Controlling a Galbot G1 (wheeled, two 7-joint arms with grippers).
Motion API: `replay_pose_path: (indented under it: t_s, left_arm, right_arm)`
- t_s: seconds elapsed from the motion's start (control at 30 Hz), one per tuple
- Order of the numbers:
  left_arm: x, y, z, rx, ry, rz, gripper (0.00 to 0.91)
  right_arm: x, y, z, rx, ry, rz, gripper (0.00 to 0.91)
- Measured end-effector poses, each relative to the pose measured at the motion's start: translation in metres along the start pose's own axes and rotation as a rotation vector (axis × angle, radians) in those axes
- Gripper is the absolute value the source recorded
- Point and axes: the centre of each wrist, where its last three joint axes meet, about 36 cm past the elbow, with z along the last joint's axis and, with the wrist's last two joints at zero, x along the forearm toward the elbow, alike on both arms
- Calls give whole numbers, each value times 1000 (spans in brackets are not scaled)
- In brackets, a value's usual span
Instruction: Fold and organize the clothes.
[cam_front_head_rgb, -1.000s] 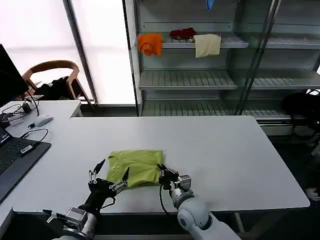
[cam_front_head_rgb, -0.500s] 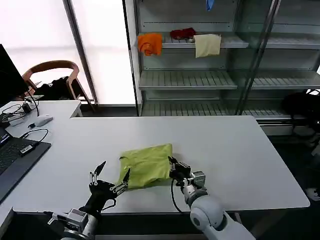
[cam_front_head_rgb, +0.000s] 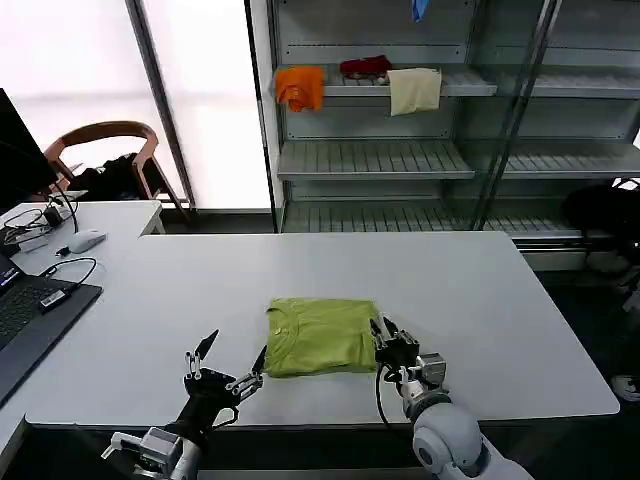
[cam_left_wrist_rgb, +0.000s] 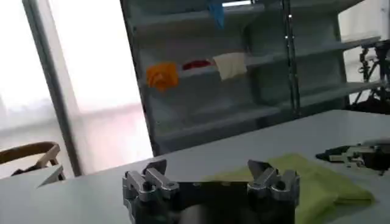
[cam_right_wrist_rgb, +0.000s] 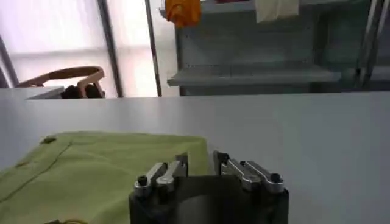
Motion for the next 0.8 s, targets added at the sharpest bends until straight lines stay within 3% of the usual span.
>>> replay_pose_path:
  t_s: [0.43, 0.8]
  left_arm:
    - [22, -17, -21, 31, -31, -9, 907]
    - [41, -37, 5, 26, -100, -114, 907]
  right_arm:
    - [62, -53, -9, 57, -95, 113, 907]
    - [133, -56, 38, 120, -242, 226, 907]
